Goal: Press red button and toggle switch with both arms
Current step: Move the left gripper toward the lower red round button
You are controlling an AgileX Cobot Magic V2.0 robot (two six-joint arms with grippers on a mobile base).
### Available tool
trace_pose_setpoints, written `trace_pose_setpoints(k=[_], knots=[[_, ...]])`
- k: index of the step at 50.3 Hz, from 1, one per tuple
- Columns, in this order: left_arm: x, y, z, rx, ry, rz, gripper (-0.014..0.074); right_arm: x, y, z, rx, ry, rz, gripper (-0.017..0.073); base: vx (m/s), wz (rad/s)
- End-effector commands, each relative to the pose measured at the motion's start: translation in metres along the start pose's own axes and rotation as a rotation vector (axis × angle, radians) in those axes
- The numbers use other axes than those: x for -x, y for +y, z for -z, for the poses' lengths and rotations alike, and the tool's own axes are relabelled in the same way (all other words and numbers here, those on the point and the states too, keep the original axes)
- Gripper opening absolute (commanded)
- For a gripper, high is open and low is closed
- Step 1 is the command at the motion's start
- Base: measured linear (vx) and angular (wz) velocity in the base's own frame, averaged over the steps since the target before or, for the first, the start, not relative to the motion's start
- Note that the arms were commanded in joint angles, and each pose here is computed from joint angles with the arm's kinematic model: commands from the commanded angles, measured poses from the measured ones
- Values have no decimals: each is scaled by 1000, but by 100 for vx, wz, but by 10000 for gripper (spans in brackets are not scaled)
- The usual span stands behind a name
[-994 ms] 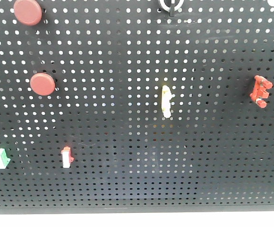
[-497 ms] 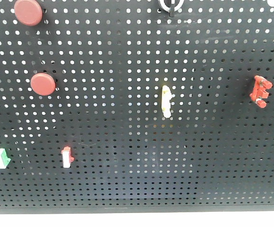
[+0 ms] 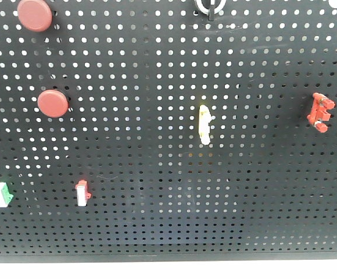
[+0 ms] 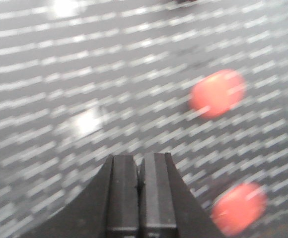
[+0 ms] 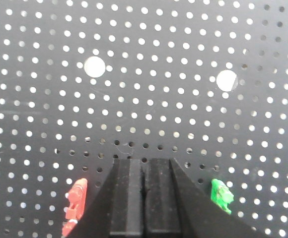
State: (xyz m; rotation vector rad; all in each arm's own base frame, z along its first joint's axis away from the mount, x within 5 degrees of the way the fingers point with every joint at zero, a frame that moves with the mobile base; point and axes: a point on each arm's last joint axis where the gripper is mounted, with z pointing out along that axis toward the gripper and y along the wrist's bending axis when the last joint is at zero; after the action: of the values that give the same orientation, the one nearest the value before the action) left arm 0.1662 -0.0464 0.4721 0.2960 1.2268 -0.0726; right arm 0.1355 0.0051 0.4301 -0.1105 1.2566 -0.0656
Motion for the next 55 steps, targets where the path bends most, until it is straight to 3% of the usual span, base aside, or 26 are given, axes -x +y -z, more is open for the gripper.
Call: trace_pose_setpoints(k=[1,11,20,55], knots=[[24,-5,-18,-35,-120,26,2,18,0,-1,7,-107,2,-3,0,0],[33,-16,-53,-84,-120,45,2,18,0,-1,7,-107,2,-3,0,0],[35,-18,-70,-86,-122,47,2,18,0,-1,7,-107,2,-3,0,0],[14,-27,-99,-100,-121,50,2,18,0,-1,7,-109,2,-3,0,0]])
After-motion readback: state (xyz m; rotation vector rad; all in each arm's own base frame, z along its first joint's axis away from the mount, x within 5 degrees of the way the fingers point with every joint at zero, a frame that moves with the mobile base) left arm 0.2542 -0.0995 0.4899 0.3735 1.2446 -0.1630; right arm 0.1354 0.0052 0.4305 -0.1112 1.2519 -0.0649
